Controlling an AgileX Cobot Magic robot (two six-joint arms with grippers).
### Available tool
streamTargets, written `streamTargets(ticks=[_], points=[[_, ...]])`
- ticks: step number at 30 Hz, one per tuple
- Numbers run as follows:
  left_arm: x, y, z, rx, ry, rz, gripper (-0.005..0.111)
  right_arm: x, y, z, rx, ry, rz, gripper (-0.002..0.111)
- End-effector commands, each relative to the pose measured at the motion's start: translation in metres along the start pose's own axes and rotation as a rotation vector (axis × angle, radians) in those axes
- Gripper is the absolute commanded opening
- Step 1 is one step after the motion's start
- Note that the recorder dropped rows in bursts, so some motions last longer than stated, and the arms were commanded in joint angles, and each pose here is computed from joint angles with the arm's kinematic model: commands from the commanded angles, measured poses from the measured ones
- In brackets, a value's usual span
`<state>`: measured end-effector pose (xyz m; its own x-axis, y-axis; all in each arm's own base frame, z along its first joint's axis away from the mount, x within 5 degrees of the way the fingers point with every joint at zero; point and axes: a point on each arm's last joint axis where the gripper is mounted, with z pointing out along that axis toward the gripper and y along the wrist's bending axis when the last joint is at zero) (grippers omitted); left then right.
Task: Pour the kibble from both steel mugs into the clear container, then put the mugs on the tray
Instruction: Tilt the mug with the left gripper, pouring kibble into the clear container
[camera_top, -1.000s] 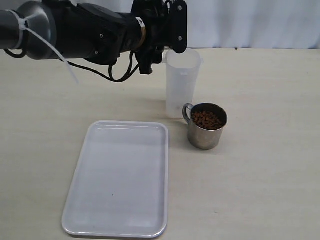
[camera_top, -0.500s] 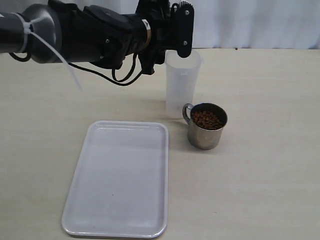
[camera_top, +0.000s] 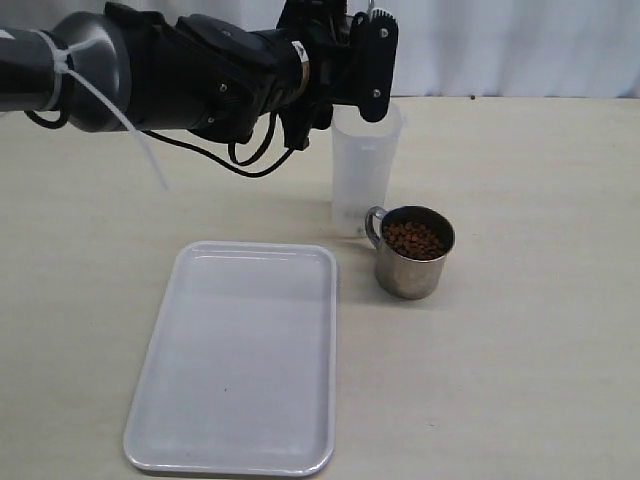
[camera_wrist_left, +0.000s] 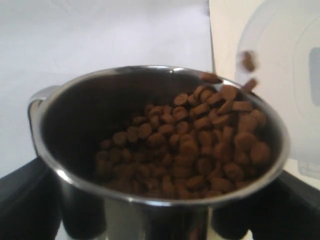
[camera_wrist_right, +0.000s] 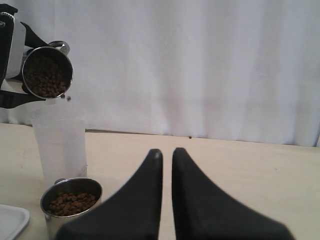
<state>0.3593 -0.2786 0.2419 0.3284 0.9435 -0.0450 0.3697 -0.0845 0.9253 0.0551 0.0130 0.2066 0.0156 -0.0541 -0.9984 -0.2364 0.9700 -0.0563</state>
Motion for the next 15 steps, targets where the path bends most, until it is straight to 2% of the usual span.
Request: streamTargets(ticks=[1, 15], points=[[-0.0004, 0.0083, -0.0032, -0.033, 0.017, 0.016, 0.000, 0.0006, -0.0001, -0.0001, 0.003, -0.005, 0.012, 0.005], [-0.0004, 0.0083, -0.0032, -0.032, 0.018, 0.090, 0.000, 0.0006, -0.0001, -0.0001, 0.003, -0.005, 0.012, 0.005]])
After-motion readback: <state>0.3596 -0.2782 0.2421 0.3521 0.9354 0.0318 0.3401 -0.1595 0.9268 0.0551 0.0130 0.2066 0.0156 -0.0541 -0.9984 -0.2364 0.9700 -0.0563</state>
